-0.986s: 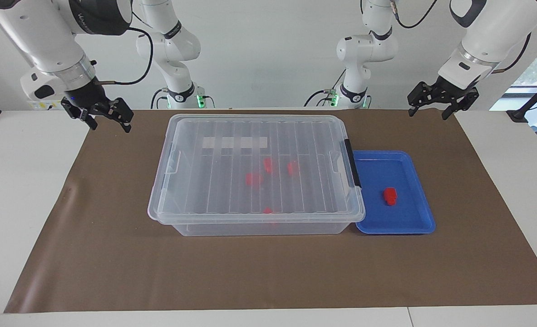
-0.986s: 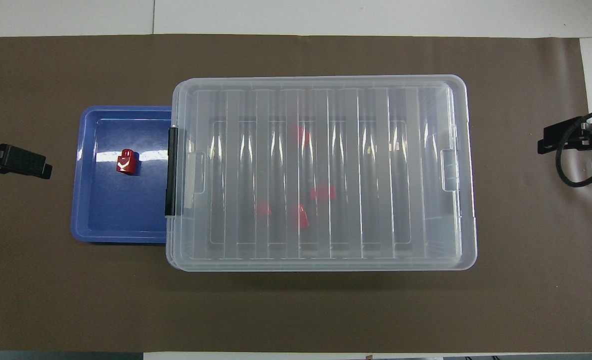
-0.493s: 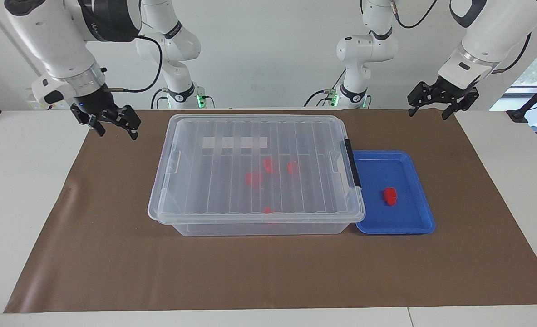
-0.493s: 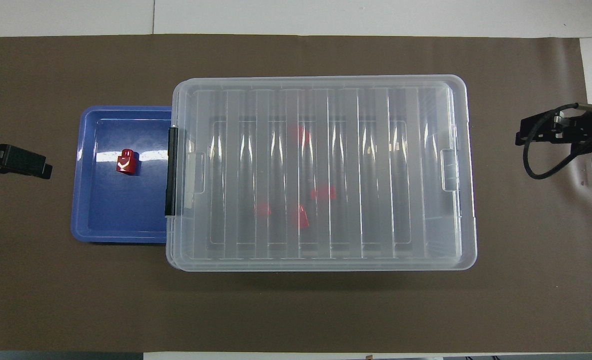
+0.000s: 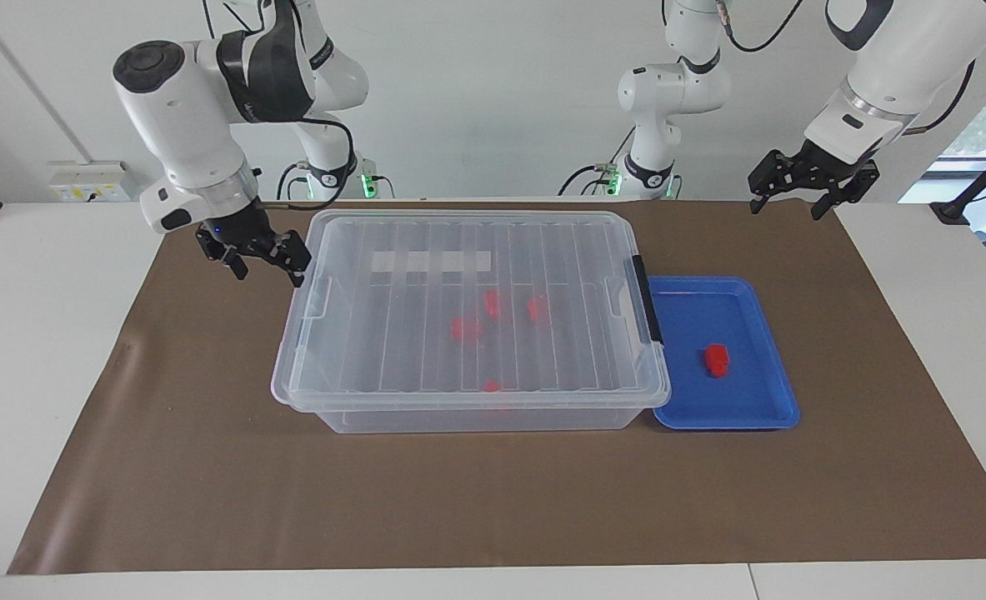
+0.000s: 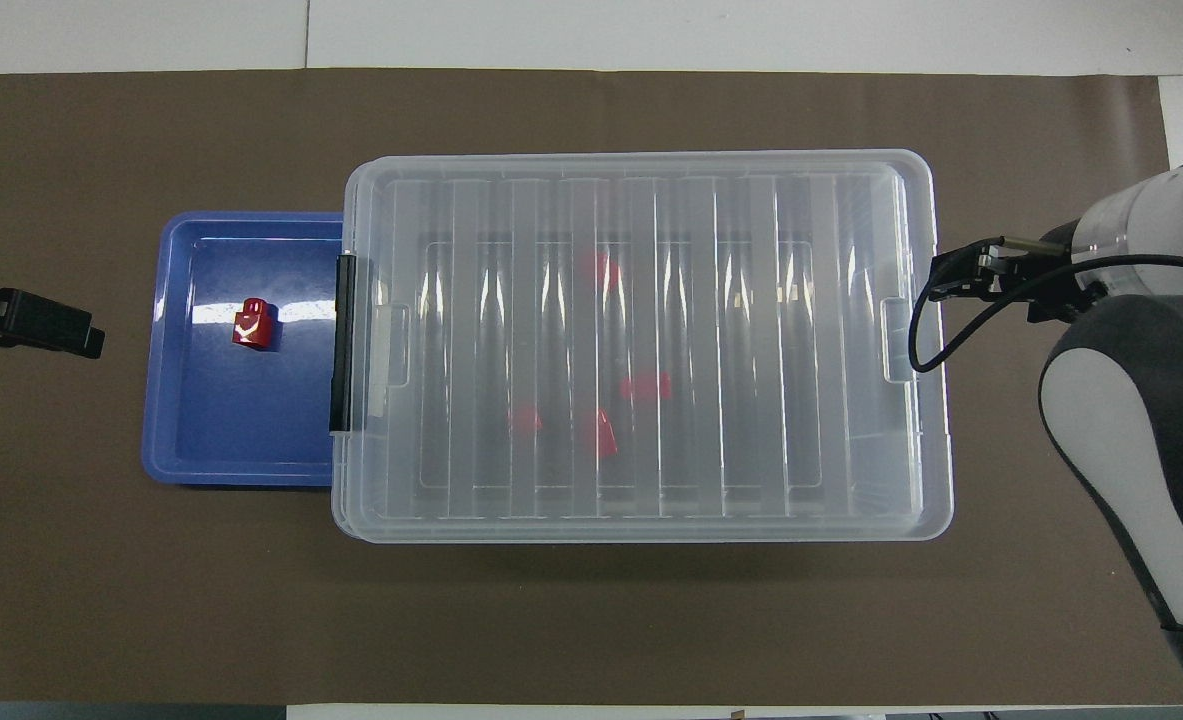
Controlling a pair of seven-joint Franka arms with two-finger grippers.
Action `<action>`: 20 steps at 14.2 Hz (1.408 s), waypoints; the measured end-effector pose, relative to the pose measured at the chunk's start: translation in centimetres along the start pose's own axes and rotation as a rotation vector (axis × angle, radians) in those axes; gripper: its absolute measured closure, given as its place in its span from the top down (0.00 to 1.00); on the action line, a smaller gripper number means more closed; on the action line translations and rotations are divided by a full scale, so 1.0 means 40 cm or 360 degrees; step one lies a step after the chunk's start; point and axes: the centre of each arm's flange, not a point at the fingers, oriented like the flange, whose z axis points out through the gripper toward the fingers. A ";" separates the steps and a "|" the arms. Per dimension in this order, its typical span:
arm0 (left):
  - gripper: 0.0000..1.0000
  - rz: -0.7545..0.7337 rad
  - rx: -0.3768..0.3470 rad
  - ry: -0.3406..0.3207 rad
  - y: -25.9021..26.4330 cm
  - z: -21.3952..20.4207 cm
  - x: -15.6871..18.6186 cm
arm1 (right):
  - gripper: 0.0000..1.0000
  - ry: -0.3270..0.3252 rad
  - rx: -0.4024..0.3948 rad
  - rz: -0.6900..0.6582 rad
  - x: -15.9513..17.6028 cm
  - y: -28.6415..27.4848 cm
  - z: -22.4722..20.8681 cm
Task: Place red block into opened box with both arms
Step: 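Push the clear lid away from the blue tray with the right gripper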
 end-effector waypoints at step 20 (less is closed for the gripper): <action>1.00 -0.0003 0.0001 0.0008 -0.003 0.000 0.001 | 1.00 0.0014 0.0001 -0.0210 -0.005 0.186 0.161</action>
